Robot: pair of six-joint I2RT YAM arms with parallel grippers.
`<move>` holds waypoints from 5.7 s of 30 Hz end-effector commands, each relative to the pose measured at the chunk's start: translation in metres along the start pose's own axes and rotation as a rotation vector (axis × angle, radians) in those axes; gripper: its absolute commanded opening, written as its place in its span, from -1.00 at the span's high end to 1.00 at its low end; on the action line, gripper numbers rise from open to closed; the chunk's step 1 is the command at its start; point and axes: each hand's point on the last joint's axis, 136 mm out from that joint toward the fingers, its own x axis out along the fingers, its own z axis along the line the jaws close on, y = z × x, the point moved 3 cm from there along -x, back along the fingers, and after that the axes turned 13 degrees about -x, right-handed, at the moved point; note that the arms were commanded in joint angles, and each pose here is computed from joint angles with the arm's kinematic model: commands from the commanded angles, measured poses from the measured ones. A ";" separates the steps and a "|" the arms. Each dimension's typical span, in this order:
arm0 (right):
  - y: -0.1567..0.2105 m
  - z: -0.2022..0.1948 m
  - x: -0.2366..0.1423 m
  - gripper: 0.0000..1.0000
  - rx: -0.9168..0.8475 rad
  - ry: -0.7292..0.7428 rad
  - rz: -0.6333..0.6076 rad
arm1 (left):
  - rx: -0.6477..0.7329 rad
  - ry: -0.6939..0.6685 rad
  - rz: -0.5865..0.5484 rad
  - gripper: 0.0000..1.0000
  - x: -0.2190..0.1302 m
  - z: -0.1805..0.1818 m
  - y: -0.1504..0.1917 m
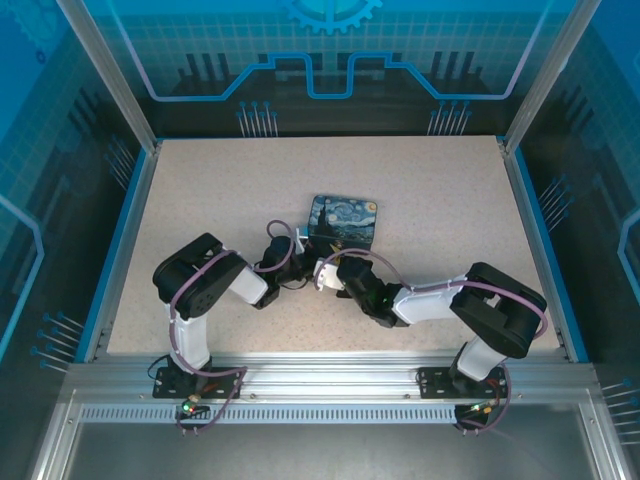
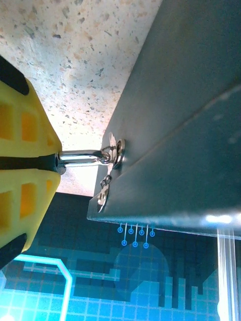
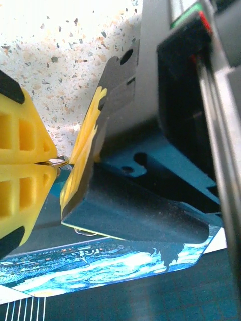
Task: Unlock the padlock with the key
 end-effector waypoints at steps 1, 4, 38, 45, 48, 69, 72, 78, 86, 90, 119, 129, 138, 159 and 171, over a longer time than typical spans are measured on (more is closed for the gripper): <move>-0.002 -0.029 0.001 1.00 0.107 0.072 0.015 | 0.029 0.066 0.052 0.69 0.001 -0.018 0.011; -0.002 -0.032 0.000 1.00 0.137 0.069 0.035 | 0.038 0.054 0.042 0.57 -0.002 -0.017 0.010; 0.049 -0.008 -0.019 1.00 1.306 -0.357 -0.223 | 0.298 -0.112 -0.145 -0.39 -0.065 -0.056 -0.053; 0.064 0.004 -0.009 1.00 1.523 -0.450 -0.214 | 0.369 -0.211 -0.073 -0.45 -0.034 -0.055 -0.064; 0.069 0.006 -0.006 1.00 1.579 -0.468 -0.188 | 0.353 -0.232 -0.033 -0.44 -0.020 -0.047 -0.068; 0.103 0.022 -0.014 0.46 1.708 -0.531 -0.018 | 0.343 -0.417 -0.061 -0.35 -0.028 0.019 -0.078; 0.099 0.008 -0.026 0.17 1.637 -0.523 -0.084 | 0.336 -0.414 -0.057 -0.35 -0.032 0.021 -0.075; 0.078 -0.029 -0.042 -0.45 1.531 -0.506 -0.293 | 0.327 -0.398 -0.063 -0.32 -0.044 0.022 -0.068; 0.073 -0.047 -0.015 -0.63 1.537 -0.571 -0.309 | 0.319 -0.389 -0.067 -0.31 -0.053 0.024 -0.062; 0.072 -0.061 0.008 -0.62 1.549 -0.595 -0.368 | 0.313 -0.385 -0.069 -0.30 -0.060 0.026 -0.057; 0.035 -0.025 0.033 -0.64 1.355 -0.822 -0.413 | 0.313 -0.354 -0.064 -0.30 -0.059 0.021 -0.043; 0.029 -0.015 0.043 -0.50 1.340 -0.898 -0.361 | 0.315 -0.350 -0.064 -0.30 -0.059 0.019 -0.043; 0.021 -0.015 0.043 -0.30 1.347 -0.960 -0.363 | 0.312 -0.353 -0.064 -0.30 -0.059 0.020 -0.044; 0.032 -0.021 0.026 -0.02 1.371 -0.940 -0.408 | 0.314 -0.358 -0.070 -0.30 -0.060 0.021 -0.044; 0.036 -0.020 0.030 0.39 1.381 -0.943 -0.382 | 0.315 -0.358 -0.069 -0.30 -0.059 0.021 -0.044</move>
